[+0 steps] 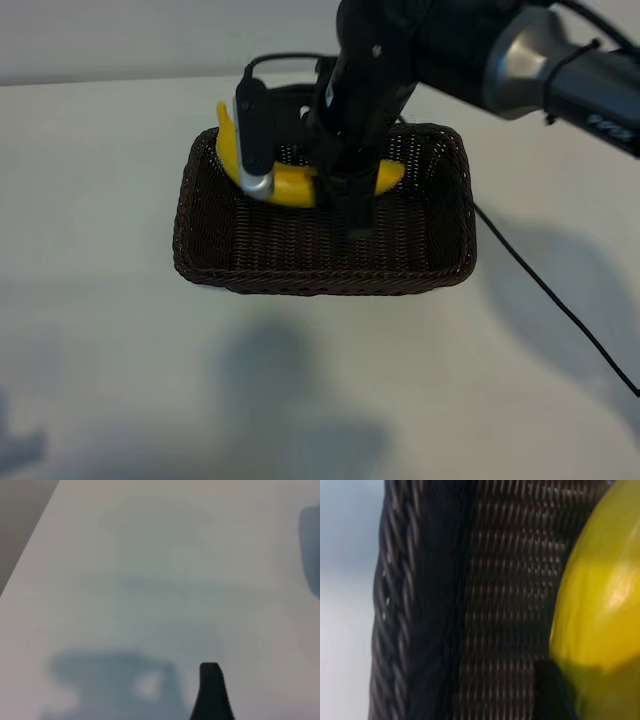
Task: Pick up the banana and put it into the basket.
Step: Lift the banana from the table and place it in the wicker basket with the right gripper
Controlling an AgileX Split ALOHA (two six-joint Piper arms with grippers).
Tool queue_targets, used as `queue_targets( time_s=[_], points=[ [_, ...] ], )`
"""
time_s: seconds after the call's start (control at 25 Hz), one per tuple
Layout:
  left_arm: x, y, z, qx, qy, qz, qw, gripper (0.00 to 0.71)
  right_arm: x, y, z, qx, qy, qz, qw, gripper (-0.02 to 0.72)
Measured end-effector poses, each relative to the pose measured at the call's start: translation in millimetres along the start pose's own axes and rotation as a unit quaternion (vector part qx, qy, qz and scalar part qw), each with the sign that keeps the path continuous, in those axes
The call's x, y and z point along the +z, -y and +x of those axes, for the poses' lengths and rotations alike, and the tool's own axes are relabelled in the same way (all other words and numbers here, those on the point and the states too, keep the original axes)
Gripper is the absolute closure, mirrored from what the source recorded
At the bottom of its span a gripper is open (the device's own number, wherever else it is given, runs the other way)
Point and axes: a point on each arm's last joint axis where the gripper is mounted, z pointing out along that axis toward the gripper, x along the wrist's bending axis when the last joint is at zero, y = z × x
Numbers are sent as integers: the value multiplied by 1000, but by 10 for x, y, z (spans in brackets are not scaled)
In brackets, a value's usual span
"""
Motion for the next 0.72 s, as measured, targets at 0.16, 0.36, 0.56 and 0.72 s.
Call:
queue_targets(
  time_s=[0.16, 0.36, 0.56, 0.72],
  points=[
    [0, 0, 0, 0, 0, 0, 1000, 162, 182, 26, 14, 1, -16, 11, 1000, 285],
    [0, 0, 0, 0, 0, 0, 1000, 162, 302, 52, 31, 0, -28, 22, 999, 285],
    [0, 0, 0, 0, 0, 0, 1000, 162, 301, 61, 44, 0, -36, 27, 999, 285],
    [0, 0, 0, 0, 0, 0, 1000, 162, 298, 72, 48, 7, -38, 34, 999, 285]
  ],
)
